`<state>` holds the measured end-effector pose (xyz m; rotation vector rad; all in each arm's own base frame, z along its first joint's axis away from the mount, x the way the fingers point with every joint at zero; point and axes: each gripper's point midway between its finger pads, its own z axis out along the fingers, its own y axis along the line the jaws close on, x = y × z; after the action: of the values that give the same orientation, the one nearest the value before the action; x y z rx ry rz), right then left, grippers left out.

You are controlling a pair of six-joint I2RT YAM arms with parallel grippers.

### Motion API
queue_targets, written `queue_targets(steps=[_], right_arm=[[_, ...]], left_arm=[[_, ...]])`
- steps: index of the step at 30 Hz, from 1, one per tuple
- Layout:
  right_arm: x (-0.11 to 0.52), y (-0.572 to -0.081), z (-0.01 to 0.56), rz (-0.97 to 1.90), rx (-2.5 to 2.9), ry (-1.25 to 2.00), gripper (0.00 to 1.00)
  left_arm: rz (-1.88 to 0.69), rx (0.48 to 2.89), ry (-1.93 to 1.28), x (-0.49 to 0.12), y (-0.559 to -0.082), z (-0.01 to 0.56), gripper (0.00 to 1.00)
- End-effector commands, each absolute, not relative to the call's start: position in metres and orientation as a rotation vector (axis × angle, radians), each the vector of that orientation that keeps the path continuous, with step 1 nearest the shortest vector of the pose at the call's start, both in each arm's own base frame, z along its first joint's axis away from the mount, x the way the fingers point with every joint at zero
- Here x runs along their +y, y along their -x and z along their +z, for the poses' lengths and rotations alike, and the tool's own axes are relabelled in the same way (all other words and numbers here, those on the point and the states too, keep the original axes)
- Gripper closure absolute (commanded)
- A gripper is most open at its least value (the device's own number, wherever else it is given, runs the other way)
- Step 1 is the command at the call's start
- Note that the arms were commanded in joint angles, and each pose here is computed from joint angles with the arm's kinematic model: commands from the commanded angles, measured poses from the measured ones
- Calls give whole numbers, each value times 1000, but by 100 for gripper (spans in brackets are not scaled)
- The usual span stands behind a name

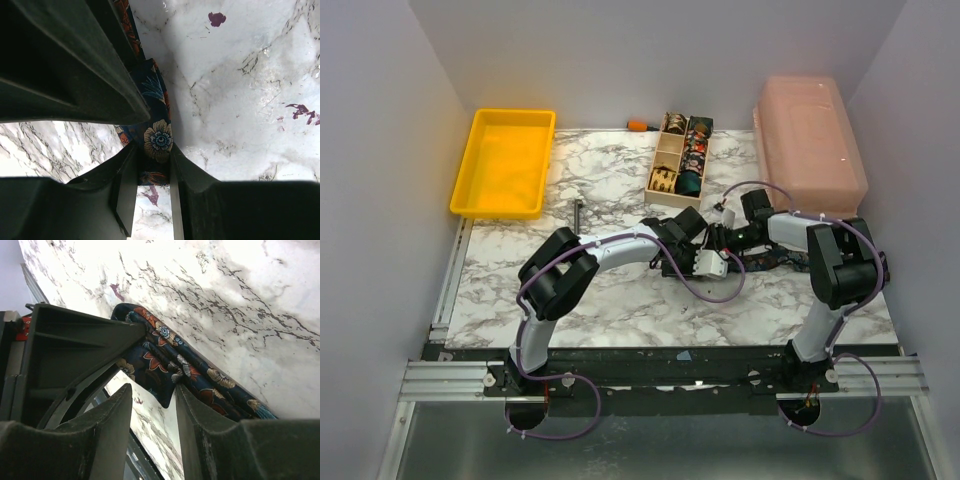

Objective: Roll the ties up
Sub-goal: Roll the tie at the center of the board.

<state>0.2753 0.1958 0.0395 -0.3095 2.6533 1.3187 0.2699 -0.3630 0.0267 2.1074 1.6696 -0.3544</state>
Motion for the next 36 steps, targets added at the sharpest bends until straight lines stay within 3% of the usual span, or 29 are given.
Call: queue_targets(steps=[1,4,9,13,17,29,34,36], right_arm=[[198,-273,26,1323,2683,300,57],[198,-274,23,1307,2692,306,67],[197,-282,25,1275,2684,322,99],[201,-291,41,1278,2634,325,100],[200,-290,36,1279,2655,326,100],[196,-289,20,1237,2696,318,100],[196,-289,19,1241,2695,313,100],[197,-288,20,1251,2693,312,100]], left_arm=[[-389,1674,-2095,-361,-268,31,71],[-391,1680,-2092,-360,-268,31,70],[-411,1701,-2059,-359,-271,35,66],[-489,1712,-1976,-358,-274,52,44],[-602,1674,-1861,-363,-276,76,33],[-748,1764,-1753,-393,-281,70,22],[-756,1810,-1752,-392,-278,53,22],[-753,1834,-1765,-391,-276,43,27]])
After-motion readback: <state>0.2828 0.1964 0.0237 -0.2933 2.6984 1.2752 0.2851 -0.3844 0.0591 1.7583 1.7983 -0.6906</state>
